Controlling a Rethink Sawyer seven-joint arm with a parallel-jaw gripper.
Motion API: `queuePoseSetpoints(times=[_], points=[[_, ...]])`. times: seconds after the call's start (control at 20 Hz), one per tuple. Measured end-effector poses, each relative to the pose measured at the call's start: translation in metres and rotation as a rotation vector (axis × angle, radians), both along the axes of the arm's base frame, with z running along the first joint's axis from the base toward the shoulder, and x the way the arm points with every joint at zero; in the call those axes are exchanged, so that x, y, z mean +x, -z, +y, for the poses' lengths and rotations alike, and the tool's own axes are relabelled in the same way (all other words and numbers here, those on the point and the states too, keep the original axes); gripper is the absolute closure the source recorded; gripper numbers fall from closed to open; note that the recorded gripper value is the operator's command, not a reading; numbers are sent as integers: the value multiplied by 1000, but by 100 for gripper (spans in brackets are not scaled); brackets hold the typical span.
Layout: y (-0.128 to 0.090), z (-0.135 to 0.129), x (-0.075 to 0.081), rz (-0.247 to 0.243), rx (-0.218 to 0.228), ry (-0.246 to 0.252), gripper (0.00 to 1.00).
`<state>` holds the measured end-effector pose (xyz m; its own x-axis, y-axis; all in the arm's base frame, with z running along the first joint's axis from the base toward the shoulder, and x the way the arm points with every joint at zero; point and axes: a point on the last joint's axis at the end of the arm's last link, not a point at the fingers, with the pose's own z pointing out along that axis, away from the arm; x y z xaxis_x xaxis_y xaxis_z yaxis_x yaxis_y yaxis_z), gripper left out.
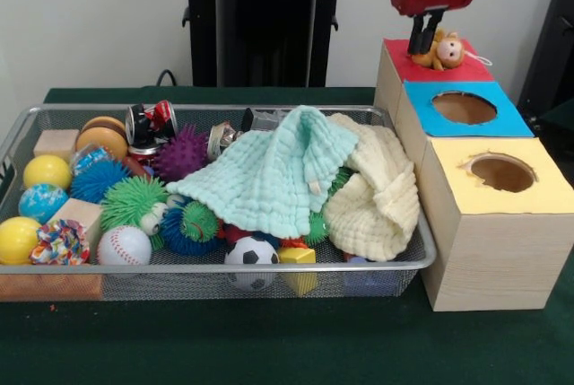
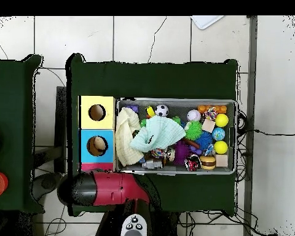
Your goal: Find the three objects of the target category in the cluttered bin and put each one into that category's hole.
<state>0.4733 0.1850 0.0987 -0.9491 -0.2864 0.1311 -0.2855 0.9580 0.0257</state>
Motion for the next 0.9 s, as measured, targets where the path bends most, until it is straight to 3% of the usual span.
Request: queuePoseSetpoints(times=[0.1,0.4,0.9], points=[[13,-1,-2,-30,12,11,100],[13,-6,-5,-41,43,52,100],[11,-5,-6,-46,48,54,100]])
